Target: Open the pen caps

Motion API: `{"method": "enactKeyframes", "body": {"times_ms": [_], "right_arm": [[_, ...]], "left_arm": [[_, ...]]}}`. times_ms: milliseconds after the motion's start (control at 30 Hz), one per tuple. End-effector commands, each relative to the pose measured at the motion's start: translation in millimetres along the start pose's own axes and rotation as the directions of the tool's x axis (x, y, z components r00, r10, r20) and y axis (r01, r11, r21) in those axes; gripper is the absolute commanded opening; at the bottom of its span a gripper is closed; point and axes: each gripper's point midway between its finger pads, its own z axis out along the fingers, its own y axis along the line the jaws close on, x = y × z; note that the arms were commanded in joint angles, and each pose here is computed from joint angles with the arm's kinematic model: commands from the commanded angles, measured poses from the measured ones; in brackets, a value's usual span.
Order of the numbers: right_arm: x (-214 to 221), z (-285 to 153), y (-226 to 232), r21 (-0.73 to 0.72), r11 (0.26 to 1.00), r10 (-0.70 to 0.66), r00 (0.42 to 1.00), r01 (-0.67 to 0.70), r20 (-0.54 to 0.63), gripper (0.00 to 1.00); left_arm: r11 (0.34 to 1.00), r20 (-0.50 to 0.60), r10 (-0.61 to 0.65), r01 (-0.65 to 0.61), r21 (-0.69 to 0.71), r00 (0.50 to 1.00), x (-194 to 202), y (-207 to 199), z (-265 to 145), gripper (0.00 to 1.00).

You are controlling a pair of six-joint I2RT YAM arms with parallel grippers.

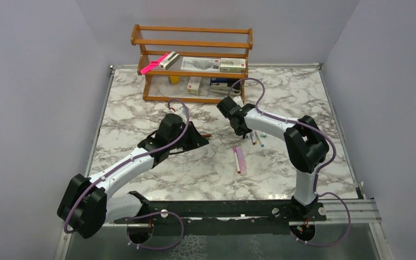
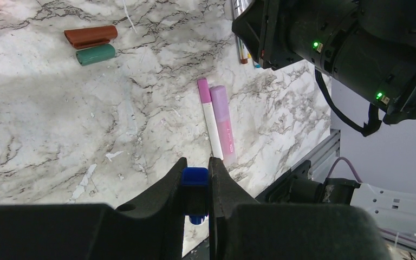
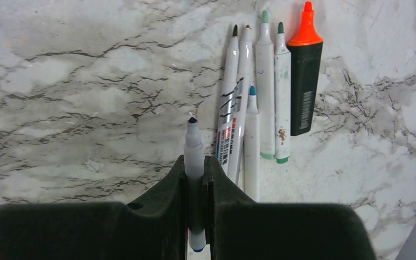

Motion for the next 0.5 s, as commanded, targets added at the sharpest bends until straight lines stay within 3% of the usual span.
{"method": "enactKeyframes", "body": {"times_ms": [0, 467], "right_arm": [[2.8, 4.6, -19.3, 0.078, 0.997, -0.022, 1.000, 0.023, -0.017, 0.01], [25.1, 15.3, -23.1, 0.061, 0.998, -0.011, 0.998, 0.015, -0.063, 0.15]], "left_arm": [[1.000, 0.004, 0.019, -0.020, 0.012, 1.000, -2.8, -0.3, -2.8, 0.00], [1.000, -0.005, 0.015, -0.015, 0.011, 1.000, -5.6, 0.4, 3.4, 0.00]]}}
